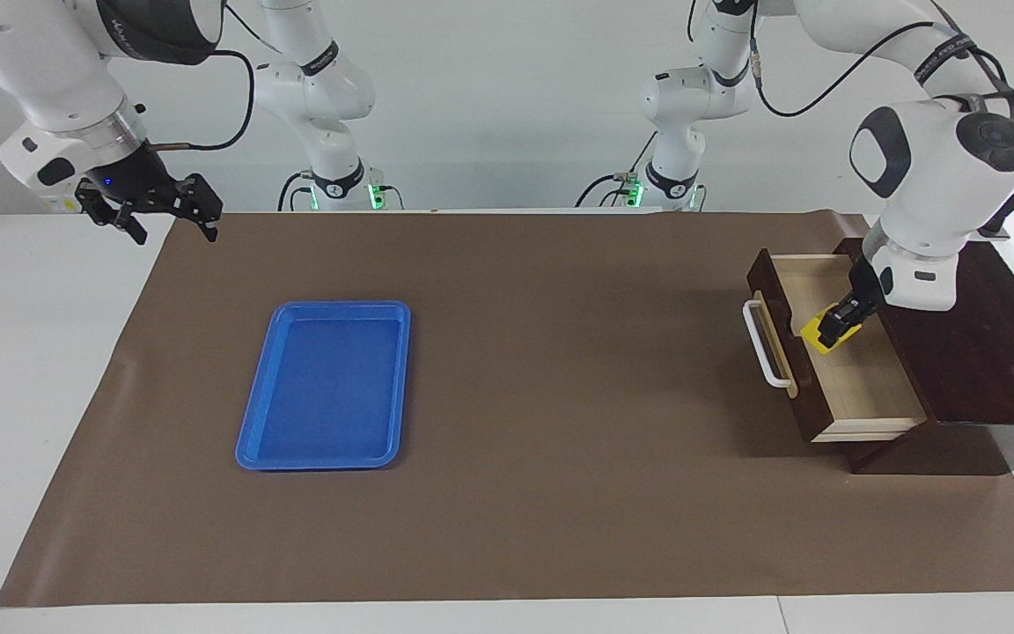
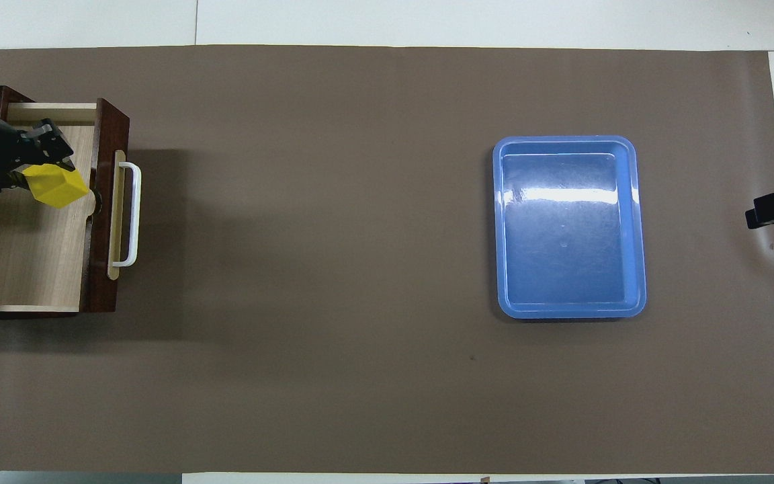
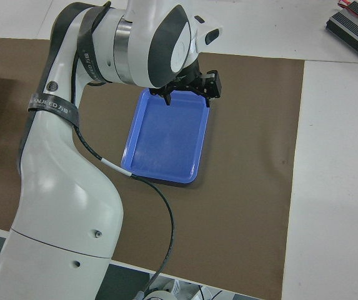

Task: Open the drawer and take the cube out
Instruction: 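Close the left gripper on the yellow cube and lift it out, then carry the cube with the left gripper while the right gripper approaches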

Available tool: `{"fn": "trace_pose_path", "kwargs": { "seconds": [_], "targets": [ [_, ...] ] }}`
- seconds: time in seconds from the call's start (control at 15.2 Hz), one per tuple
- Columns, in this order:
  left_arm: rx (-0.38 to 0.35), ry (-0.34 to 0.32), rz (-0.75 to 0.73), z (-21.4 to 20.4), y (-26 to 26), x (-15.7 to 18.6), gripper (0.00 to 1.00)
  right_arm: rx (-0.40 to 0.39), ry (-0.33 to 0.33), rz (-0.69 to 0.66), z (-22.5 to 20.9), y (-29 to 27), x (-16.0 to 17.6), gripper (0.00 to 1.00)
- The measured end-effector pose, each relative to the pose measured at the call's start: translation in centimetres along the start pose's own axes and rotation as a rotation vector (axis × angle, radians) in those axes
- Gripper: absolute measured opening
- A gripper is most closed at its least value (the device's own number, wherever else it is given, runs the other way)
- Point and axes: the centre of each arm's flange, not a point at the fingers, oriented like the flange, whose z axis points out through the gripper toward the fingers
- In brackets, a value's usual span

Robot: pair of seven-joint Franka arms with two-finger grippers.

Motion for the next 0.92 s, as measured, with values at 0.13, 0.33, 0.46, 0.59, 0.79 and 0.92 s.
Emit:
{"fn": "trace_pose_path", "kwargs": {
  "seconds": [0.13, 0.33, 0.46, 0.59, 0.79, 0.92],
  "targets": [
    [-0.003, -0.008, -0.073, -2.0, 2.9, -1.8, 0.55, 0.000, 0.000, 0.000, 0.0, 0.0, 0.0, 1.00],
    [-0.037, -0.032, -0.311, -2.8, 8.9, -6.1, 0.55, 0.000, 0.000, 0.000, 0.0, 0.0, 0.0, 1.00],
    [-0.041, -0.048, -0.453, -2.8, 12.4, -9.2, 0.55, 0.001, -0.001, 0.000, 0.0, 0.0, 0.0, 1.00],
    [-0.042, -0.055, -0.540, -3.0, 15.7, -12.7, 0.55, 0.019, -0.006, -0.001, 0.4, -0.2, 0.0, 1.00],
    [-0.080, -0.088, -0.700, -3.2, 19.8, -17.2, 0.55, 0.126, -0.028, 0.116, 3.3, -2.1, -0.6, 1.00],
    [-0.102, -0.100, -0.779, -2.8, 21.6, -19.6, 0.55, 0.173, -0.065, 0.265, 6.2, -5.8, -1.6, 1.00]
  ]
}}
